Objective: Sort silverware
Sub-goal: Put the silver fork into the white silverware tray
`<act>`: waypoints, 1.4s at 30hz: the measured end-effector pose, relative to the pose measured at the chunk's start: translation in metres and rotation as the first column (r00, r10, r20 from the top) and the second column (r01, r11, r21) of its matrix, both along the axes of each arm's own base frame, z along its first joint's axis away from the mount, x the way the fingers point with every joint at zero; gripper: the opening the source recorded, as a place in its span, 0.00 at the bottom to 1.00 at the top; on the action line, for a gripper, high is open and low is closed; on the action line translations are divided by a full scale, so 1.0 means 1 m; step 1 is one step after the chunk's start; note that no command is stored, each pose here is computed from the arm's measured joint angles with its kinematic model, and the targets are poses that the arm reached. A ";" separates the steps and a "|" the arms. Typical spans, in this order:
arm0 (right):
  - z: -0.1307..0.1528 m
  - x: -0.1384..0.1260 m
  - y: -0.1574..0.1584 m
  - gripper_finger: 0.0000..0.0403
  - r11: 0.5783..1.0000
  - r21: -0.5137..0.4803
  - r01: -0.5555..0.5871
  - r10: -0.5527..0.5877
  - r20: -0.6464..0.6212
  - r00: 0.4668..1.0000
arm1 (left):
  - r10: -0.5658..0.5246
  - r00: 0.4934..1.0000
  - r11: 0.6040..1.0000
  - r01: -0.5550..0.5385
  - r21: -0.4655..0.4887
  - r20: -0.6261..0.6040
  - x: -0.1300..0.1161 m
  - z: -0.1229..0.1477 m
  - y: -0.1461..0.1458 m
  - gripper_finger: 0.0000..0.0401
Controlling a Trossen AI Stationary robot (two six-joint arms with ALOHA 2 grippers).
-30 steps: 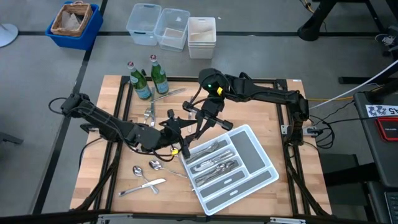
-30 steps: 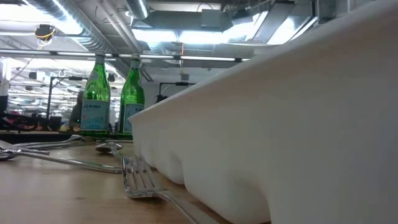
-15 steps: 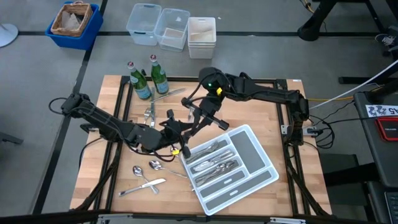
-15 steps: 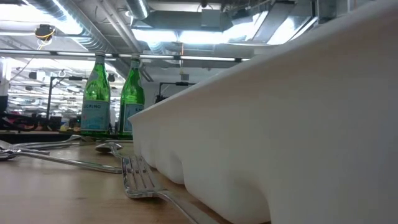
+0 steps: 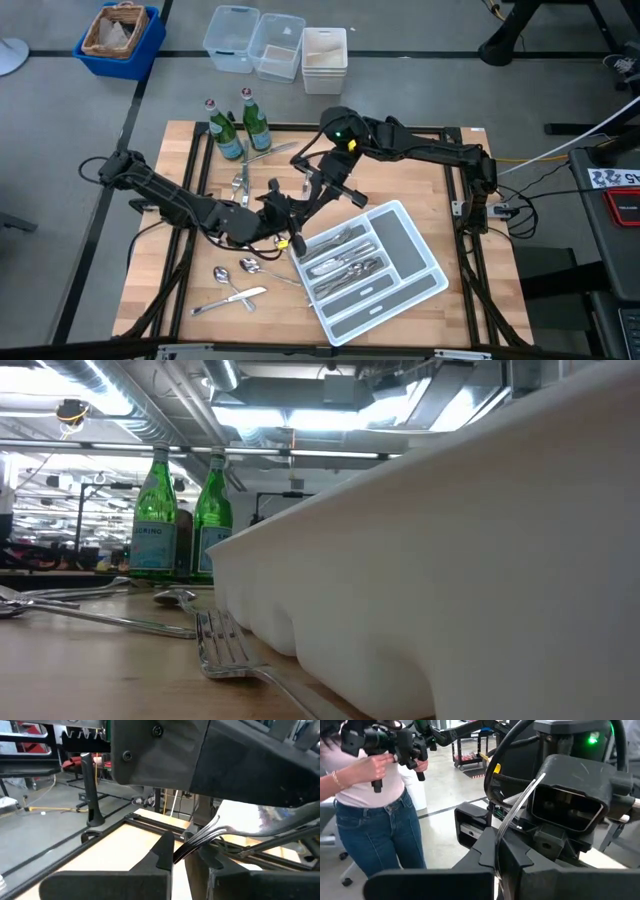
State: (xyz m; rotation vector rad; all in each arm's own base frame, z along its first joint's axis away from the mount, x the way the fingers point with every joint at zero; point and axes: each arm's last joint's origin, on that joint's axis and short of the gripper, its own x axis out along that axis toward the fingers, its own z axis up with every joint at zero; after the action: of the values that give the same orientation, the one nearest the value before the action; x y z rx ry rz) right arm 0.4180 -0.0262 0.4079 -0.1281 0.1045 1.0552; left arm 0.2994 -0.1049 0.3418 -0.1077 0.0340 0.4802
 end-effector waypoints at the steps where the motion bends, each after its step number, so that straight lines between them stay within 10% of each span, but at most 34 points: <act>1: 0.000 0.000 0.000 0.02 1.000 0.009 0.005 -0.005 -0.018 1.000 | -0.001 1.000 1.000 0.001 -0.012 0.002 0.000 -0.001 0.000 0.04; 19: -0.003 0.004 -0.002 0.12 0.968 0.062 0.242 -0.219 -0.261 0.940 | 0.026 0.999 0.988 -0.019 -0.155 0.039 -0.001 -0.004 0.001 0.01; 42: -0.009 0.002 -0.002 0.24 0.961 0.077 0.264 -0.218 -0.370 0.903 | 0.028 0.999 0.971 -0.023 -0.237 0.018 -0.004 -0.011 -0.002 0.00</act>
State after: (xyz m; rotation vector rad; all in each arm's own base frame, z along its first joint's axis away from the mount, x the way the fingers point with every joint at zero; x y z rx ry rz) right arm 0.4203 -0.0285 0.3994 0.1913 0.3760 0.8233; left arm 0.2959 -0.1068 0.3306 -0.3485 0.0693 0.4995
